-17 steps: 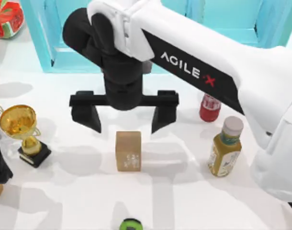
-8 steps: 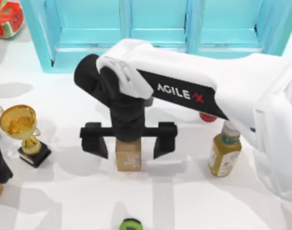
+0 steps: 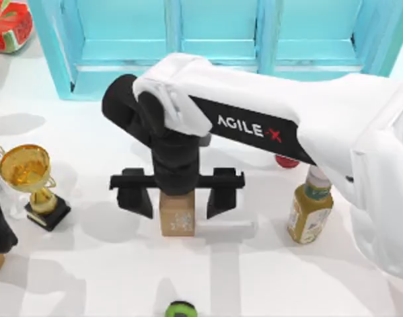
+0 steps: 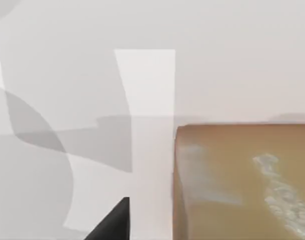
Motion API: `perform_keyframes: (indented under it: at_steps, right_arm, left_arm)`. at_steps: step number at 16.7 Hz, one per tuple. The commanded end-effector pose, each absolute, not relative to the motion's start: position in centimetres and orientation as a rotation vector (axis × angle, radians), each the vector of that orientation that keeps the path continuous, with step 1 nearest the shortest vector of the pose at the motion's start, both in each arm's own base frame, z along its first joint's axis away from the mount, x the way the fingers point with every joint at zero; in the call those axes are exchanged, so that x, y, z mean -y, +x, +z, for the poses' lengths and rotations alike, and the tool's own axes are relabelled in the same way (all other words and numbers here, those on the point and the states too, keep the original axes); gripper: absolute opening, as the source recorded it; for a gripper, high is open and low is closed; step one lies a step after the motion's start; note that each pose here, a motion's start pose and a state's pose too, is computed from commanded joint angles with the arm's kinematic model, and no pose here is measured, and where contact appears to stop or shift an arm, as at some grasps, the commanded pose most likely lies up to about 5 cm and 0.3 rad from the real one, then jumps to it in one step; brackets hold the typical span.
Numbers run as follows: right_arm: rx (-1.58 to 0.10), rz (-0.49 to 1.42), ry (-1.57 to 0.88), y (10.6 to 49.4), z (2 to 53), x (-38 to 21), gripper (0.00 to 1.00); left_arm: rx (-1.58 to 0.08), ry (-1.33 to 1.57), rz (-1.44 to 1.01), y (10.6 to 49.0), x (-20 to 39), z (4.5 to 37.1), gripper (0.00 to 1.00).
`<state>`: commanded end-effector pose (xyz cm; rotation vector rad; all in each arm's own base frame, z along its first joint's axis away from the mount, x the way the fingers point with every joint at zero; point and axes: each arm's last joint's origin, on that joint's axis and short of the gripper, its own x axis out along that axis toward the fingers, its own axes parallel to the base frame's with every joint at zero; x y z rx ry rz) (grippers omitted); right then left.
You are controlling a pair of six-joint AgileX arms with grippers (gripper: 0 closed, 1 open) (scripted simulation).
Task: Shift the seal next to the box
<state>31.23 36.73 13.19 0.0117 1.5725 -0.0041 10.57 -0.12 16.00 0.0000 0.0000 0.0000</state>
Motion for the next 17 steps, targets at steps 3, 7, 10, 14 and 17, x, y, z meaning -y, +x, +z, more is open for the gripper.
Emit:
perform_keyframes:
  at_steps: [3,7,10,14,17]
  right_arm:
    - [-1.572,-0.004,0.012,31.23,13.19,-36.73,0.47]
    - [-1.572,-0.004,0.012,31.23,13.19,-36.73,0.17]
    - [-1.572,-0.004,0.012,31.23,13.19,-36.73,0.00]
    - [-1.572,-0.004,0.012,31.23,13.19,-36.73,0.00]
    - [-1.572,-0.004,0.012,31.23,13.19,-36.73,0.00]
  left_arm:
    - [0.000,0.000,0.000,10.57,0.12,16.00,1.00]
    - [0.000,0.000,0.000,10.57,0.12,16.00,1.00]
    - [0.000,0.000,0.000,10.57,0.12,16.00,1.00]
    - [0.000,0.000,0.000,10.57,0.12,16.00,1.00]
    - [0.000,0.000,0.000,10.57,0.12,16.00,1.00]
